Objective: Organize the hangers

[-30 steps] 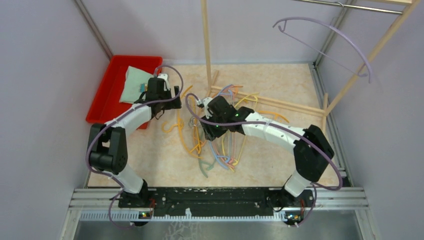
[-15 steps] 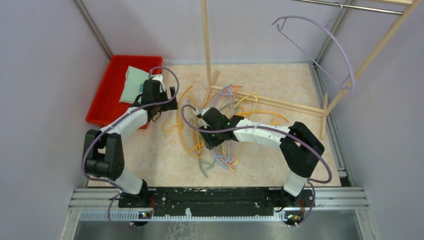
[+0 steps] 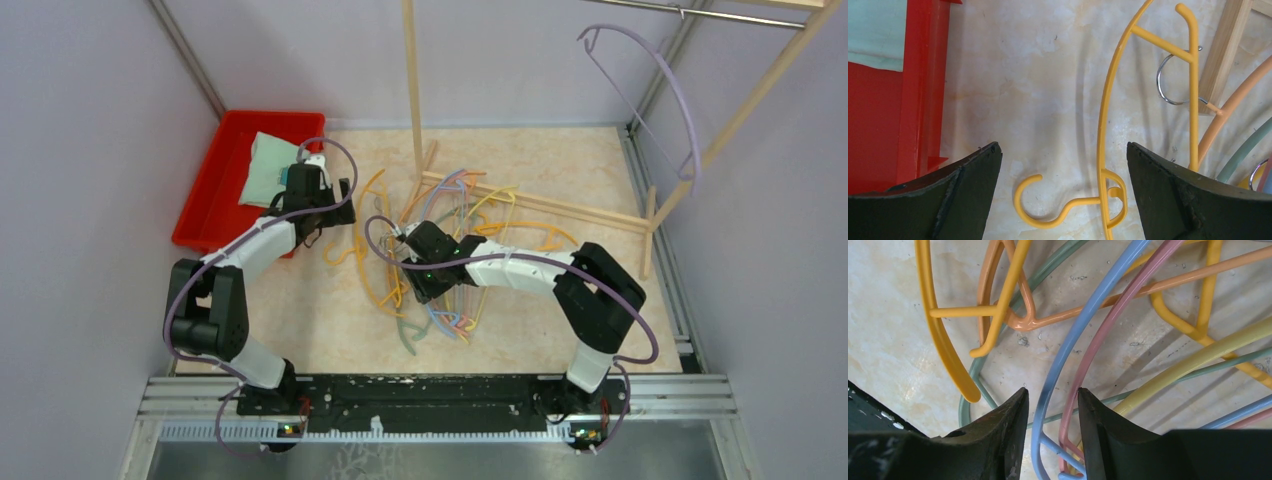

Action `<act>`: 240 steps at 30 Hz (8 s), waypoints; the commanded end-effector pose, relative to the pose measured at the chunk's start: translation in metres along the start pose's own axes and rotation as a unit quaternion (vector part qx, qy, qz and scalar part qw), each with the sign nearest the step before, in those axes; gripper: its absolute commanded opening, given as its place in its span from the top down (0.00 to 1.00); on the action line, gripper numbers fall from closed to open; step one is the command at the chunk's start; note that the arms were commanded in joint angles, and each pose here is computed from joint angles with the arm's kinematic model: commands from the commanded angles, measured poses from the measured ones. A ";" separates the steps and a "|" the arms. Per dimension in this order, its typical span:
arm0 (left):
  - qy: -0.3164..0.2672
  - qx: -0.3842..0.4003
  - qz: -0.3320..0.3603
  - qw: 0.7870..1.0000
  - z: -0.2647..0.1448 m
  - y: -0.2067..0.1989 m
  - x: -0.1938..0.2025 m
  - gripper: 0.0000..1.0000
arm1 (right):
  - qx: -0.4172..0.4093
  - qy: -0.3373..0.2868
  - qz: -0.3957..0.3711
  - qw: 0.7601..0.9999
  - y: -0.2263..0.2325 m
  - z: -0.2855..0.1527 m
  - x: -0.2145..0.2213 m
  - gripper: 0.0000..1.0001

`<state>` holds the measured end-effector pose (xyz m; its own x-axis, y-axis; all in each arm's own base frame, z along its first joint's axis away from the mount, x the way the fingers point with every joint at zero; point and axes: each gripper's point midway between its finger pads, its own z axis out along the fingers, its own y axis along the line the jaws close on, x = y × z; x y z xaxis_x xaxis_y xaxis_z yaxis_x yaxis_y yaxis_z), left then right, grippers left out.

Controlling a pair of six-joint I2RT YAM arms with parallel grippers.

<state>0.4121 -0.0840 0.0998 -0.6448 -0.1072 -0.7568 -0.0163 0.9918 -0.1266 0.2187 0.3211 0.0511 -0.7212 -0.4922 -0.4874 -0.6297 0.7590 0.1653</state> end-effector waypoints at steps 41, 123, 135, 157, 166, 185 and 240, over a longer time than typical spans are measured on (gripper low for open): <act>-0.023 0.005 -0.031 0.999 -0.022 -0.001 -0.008 0.00 | -0.082 -0.135 0.035 0.987 -0.006 -0.097 -0.054 1.00; -0.012 -0.031 -0.007 0.999 -0.021 0.015 0.005 0.00 | -0.025 -0.030 -0.018 0.999 -0.024 -0.003 -0.046 0.97; -0.016 -0.031 -0.017 0.999 -0.022 0.015 0.005 0.00 | -0.042 -0.146 -0.008 0.988 -0.014 -0.093 -0.112 1.00; -0.021 -0.026 -0.029 0.999 -0.030 0.015 0.010 0.00 | -0.142 -0.307 0.118 0.934 -0.008 -0.158 -0.170 1.00; -0.023 -0.038 -0.019 0.999 -0.037 0.021 0.011 0.00 | -0.110 -0.209 0.088 0.968 -0.025 -0.058 -0.111 1.00; -0.012 -0.045 -0.014 0.999 -0.028 0.023 0.013 0.00 | -0.066 -0.093 0.056 0.992 -0.032 0.022 -0.049 0.77; -0.019 -0.049 -0.018 0.998 -0.029 0.025 0.012 0.00 | -0.037 -0.153 0.011 0.987 -0.025 -0.075 -0.102 1.00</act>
<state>0.3770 -0.0618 0.0954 -0.6423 -0.1460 -0.7524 -0.1130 0.9890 -0.0955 0.2708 0.3068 0.0671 -0.7265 -0.4095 -0.5519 -0.6044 0.7629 0.2296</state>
